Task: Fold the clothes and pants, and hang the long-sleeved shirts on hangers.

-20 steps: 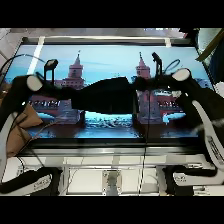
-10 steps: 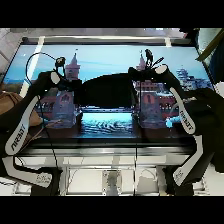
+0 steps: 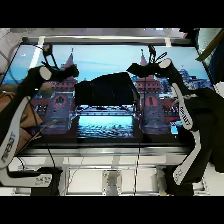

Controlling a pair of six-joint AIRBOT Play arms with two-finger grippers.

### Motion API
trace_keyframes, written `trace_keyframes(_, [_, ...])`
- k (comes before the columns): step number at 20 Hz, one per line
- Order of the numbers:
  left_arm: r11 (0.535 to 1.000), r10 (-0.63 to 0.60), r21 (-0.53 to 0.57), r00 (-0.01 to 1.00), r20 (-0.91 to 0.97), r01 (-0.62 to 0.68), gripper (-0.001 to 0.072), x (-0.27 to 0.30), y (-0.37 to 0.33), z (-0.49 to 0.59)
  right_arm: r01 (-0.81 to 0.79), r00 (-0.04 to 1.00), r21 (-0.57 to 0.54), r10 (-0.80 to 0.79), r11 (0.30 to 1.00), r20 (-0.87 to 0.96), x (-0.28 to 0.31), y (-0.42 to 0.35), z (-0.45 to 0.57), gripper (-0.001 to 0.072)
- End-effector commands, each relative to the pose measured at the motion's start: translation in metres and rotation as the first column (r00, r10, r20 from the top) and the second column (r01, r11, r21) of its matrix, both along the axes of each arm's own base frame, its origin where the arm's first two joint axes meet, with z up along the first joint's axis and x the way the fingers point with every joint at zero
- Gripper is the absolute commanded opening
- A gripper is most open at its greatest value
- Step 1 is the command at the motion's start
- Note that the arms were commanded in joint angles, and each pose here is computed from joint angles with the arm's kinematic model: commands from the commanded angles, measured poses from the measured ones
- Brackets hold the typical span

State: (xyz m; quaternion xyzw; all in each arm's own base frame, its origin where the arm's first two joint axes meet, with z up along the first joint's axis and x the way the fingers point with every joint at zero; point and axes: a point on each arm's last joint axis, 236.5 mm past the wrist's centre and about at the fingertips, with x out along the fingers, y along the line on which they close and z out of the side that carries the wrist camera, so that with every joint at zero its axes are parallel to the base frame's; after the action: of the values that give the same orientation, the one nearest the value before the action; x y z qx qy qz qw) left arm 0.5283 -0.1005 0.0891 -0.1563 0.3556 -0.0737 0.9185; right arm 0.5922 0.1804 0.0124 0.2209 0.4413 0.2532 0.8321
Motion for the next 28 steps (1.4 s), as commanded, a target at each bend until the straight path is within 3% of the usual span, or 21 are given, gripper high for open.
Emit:
trace_keyframes(1, [0.996, -0.049, 0.078, 0.991, 0.122, 0.04, 0.0698, -0.02, 0.009, 0.064, -0.013, 0.988, -0.153, -0.011, 0.988, -0.156, -0.023, -0.058, -0.02, 0.0473])
trace_keyframes(3, [0.988, -0.096, 0.136, 0.979, 0.178, 0.072, 0.0698, -0.032, 0.011, 0.092, 0.059, 0.965, -0.095, -0.082, 0.994, -0.251, -0.027, -0.083, -0.031, 0.0489])
trace_keyframes(6, [0.984, -0.114, 0.159, 0.968, 0.222, 0.079, 0.0698, -0.04, 0.011, 0.112, 0.059, 0.945, 0.081, -0.029, 0.995, -0.324, -0.032, -0.091, -0.046, 0.0509])
trace_keyframes(7, [0.984, -0.114, 0.159, 0.968, 0.224, 0.079, 0.0698, -0.04, 0.011, 0.113, 0.064, 0.942, 0.088, -0.031, 0.994, -0.334, -0.03, -0.093, -0.055, 0.0572])
trace_keyframes(10, [0.984, -0.114, 0.158, 0.969, 0.22, 0.08, 0.0698, -0.039, 0.011, 0.111, 0.064, 0.939, 0.079, -0.033, 0.995, -0.341, -0.026, -0.085, -0.078, 0.0634])
trace_keyframes(23, [0.981, -0.134, 0.163, 0.981, 0.144, 0.11, 0.0697, -0.05, 0.009, 0.095, -0.1, 0.908, 0.118, 0.139, 0.988, -0.396, -0.056, 0.037, -0.117, 0.0594])
trace_keyframes(25, [0.981, -0.134, 0.162, 0.981, 0.144, 0.11, 0.0697, -0.05, 0.009, 0.095, -0.136, 0.907, 0.125, 0.174, 0.983, -0.383, -0.058, 0.05, -0.107, 0.0466])
trace_keyframes(26, [0.98, -0.135, 0.162, 0.981, 0.138, 0.112, 0.0696, -0.051, 0.009, 0.094, -0.152, 0.911, 0.13, 0.189, 0.98, -0.365, -0.056, 0.053, -0.097, 0.0303])
trace_keyframes(27, [0.98, -0.138, 0.163, 0.982, 0.128, 0.116, 0.0696, -0.052, 0.009, 0.093, -0.173, 0.918, 0.131, 0.208, 0.976, -0.337, -0.052, 0.055, -0.082, 0.0027])
trace_keyframes(28, [0.979, -0.141, 0.164, 0.983, 0.117, 0.121, 0.0696, -0.055, 0.009, 0.091, -0.186, 0.928, 0.131, 0.217, 0.974, -0.303, -0.046, 0.054, -0.064, 0.0011])
